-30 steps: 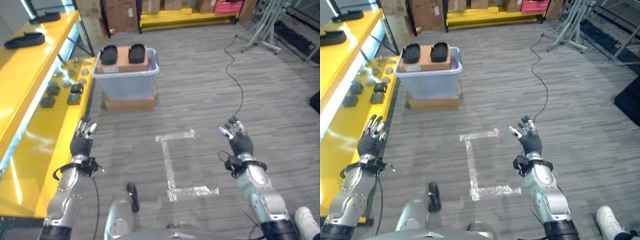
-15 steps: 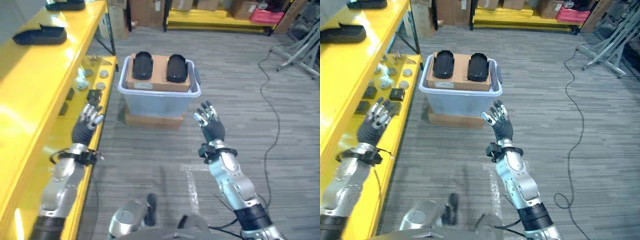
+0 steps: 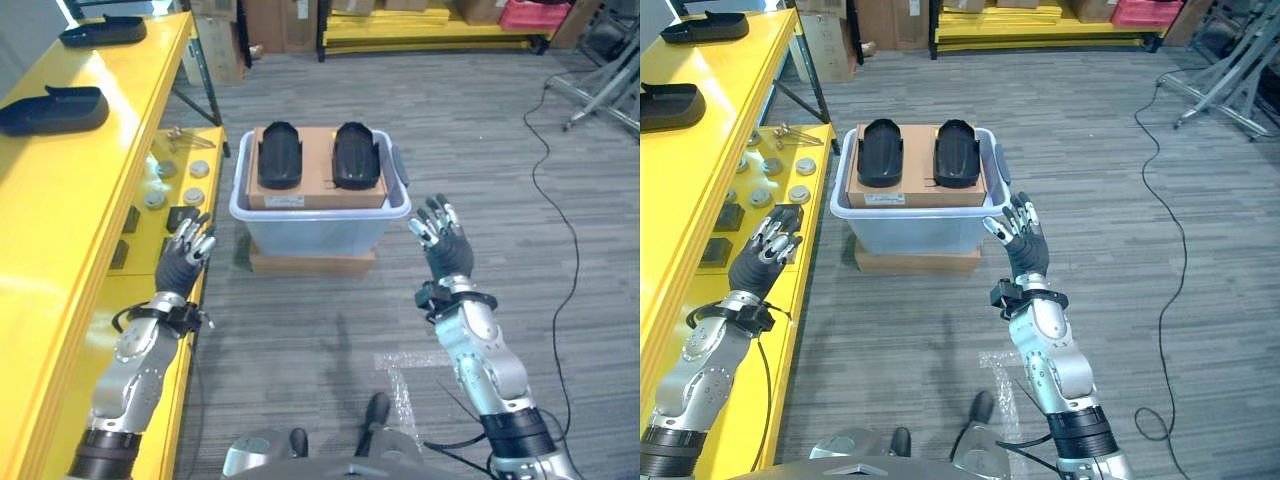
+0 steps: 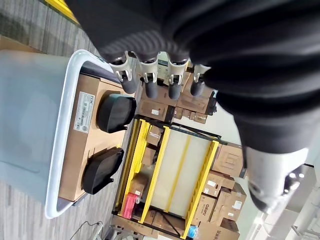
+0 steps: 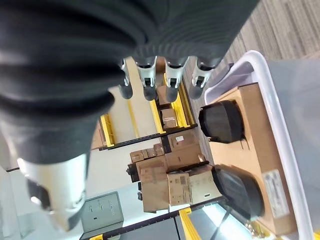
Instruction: Move parts from the plastic box to the shelf.
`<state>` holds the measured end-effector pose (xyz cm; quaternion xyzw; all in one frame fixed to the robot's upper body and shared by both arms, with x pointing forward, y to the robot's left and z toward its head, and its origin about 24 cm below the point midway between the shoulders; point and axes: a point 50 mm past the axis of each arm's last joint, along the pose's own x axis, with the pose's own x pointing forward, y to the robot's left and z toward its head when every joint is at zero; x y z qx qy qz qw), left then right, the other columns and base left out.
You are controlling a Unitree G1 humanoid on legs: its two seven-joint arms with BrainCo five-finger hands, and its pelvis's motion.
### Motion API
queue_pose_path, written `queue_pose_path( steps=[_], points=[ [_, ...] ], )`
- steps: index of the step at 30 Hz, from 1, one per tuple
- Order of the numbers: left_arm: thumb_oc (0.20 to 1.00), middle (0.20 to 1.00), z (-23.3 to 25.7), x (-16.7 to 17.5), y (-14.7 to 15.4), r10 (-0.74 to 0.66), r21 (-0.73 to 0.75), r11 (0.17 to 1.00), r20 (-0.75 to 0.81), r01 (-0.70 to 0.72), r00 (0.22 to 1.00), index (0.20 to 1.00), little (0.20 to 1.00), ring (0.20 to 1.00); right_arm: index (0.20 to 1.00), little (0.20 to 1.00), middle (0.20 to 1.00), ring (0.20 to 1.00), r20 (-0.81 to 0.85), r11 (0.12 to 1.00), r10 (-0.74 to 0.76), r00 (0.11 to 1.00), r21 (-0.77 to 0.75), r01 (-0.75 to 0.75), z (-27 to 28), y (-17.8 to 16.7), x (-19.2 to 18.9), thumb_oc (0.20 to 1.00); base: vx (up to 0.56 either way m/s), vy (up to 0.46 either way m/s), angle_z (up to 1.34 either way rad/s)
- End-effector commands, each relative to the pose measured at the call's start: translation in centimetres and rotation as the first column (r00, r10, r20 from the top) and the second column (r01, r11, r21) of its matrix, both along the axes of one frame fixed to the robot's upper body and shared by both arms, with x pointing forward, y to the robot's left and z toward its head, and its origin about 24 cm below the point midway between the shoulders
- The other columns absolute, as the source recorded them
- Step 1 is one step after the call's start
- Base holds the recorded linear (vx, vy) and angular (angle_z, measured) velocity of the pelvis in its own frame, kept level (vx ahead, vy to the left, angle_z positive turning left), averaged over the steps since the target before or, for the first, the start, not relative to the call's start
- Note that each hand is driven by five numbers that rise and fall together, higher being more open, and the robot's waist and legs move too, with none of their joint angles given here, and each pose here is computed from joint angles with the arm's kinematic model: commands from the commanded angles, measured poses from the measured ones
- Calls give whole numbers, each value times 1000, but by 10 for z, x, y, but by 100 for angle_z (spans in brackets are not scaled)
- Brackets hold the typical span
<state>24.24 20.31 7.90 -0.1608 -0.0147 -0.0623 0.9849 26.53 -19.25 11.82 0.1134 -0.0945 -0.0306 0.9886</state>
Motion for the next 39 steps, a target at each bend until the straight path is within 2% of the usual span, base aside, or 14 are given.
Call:
queue_pose_path(
  steps=[1,3,11,18,22,26,31,39],
  points=[
    [1000,1000,27,-7,-4,-48,1,999,139,48,989,1000,1000,1000,1000,1000,1000,1000,78,1000,-21,997,3,21,18,-8,0,1000,192,-348,18],
    [1000,1000,23,-5,-8,-40,-49,998,123,47,992,1000,1000,1000,1000,1000,1000,1000,54,1000,-14,998,-4,14,15,-11,3,1000,170,-355,41],
    [1000,1000,11,-2,-9,9,-65,998,104,-3,995,1000,1000,1000,1000,1000,1000,1000,12,999,-16,1000,-39,16,6,-21,0,1000,170,-212,-3],
    [1000,1000,14,-6,-3,64,-96,994,109,-54,992,1000,1000,1000,1000,1000,1000,1000,-32,998,27,999,-60,-28,-8,-18,-9,1000,246,142,13],
    [1000,1000,14,-10,1,50,-89,995,106,-40,993,1000,1000,1000,1000,1000,1000,1000,-33,998,47,998,-51,-49,-14,-12,-14,1000,364,161,5],
    [1000,1000,14,-10,6,57,-51,997,112,-51,992,1000,1000,1000,1000,1000,1000,1000,-13,995,97,995,-15,-97,-10,8,-1,1000,353,181,-45],
    [1000,1000,24,-3,-5,-88,11,996,136,88,987,1000,1000,1000,1000,1000,1000,1000,23,998,31,999,46,-32,-5,18,4,1000,369,211,-10],
    [1000,1000,33,-2,-8,-109,54,993,179,101,978,1000,1000,1000,1000,1000,1000,1000,31,999,33,999,23,-33,-6,22,-5,1000,174,89,25]
  ],
)
